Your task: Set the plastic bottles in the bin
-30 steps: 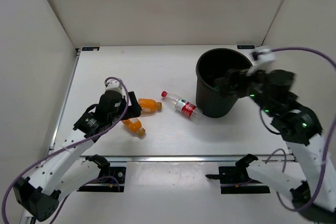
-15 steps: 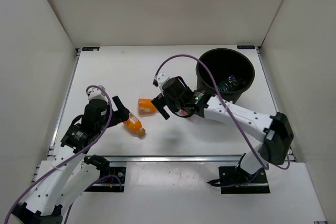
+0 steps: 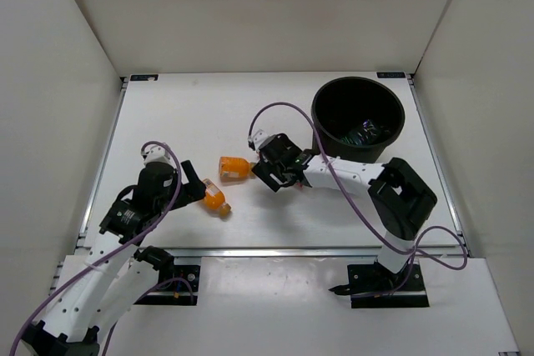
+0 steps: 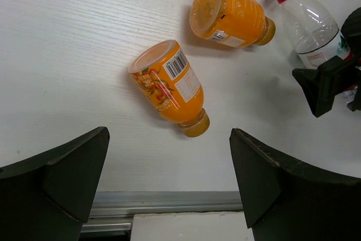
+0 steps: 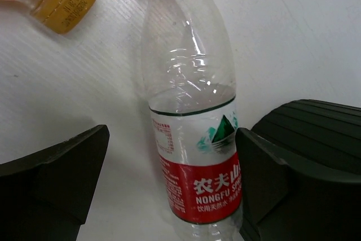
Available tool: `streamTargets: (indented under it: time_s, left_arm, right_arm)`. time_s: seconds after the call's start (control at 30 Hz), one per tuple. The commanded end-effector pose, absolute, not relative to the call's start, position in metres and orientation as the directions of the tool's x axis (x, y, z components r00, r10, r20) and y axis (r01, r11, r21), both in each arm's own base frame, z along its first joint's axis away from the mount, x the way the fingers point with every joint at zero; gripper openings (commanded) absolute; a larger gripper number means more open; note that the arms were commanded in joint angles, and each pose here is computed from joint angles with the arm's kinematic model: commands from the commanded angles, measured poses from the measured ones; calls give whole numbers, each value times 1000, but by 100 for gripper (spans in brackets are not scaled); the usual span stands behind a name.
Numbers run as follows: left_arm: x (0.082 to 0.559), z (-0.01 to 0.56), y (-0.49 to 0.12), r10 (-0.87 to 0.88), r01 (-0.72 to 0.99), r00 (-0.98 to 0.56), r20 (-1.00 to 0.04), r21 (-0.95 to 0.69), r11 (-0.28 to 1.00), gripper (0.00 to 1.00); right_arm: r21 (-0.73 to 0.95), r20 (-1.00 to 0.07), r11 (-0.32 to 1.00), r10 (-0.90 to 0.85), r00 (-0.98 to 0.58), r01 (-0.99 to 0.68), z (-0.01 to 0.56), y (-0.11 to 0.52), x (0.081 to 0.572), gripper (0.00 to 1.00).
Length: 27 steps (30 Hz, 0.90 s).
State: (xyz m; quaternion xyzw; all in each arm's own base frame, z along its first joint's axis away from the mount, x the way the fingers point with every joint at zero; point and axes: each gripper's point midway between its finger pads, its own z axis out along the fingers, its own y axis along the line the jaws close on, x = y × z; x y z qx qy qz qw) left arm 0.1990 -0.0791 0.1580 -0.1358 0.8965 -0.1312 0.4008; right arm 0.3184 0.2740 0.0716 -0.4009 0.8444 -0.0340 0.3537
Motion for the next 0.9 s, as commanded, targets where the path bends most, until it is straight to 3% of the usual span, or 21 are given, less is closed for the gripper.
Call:
streamTargets:
  time_s: [0.0, 0.2, 0.33, 0.4, 0.57, 0.7, 0.87]
  left_arm:
    - [198, 161, -79, -353, -141, -643, -680, -348, 927, 99]
    - [198, 167, -77, -354, -140, -633, -688, -348, 927, 99]
    - [195, 167, -75, -357, -143, -632, -688, -349, 926, 98]
    - [194, 167, -74, -361, -147, -629, -688, -351, 925, 99]
    - [193, 165, -74, -368, -147, -624, -689, -359, 922, 99]
    - [192, 164, -76, -375, -146, -627, -683, -369, 918, 98]
    - [193, 160, -78, -377, -146, -633, -676, -373, 916, 98]
  right_arm:
    - [-352, -619, 691, -678, -397, -631, 72, 281, 335, 91]
    - [-302, -623, 728, -640, -450, -616, 56, 272, 336, 75]
    - [-311, -644, 752, -617, -452, -581, 70, 267, 341, 49]
    - [-314, -666, 751, -610, -429, -581, 89, 272, 341, 44]
    - [-213, -842, 765, -459, -284, -608, 213, 310, 329, 44]
    - [-115, -976, 752, -208, -68, -649, 346, 316, 307, 41]
    - [-79, -995, 797, -28, 95, -599, 436, 261, 309, 39]
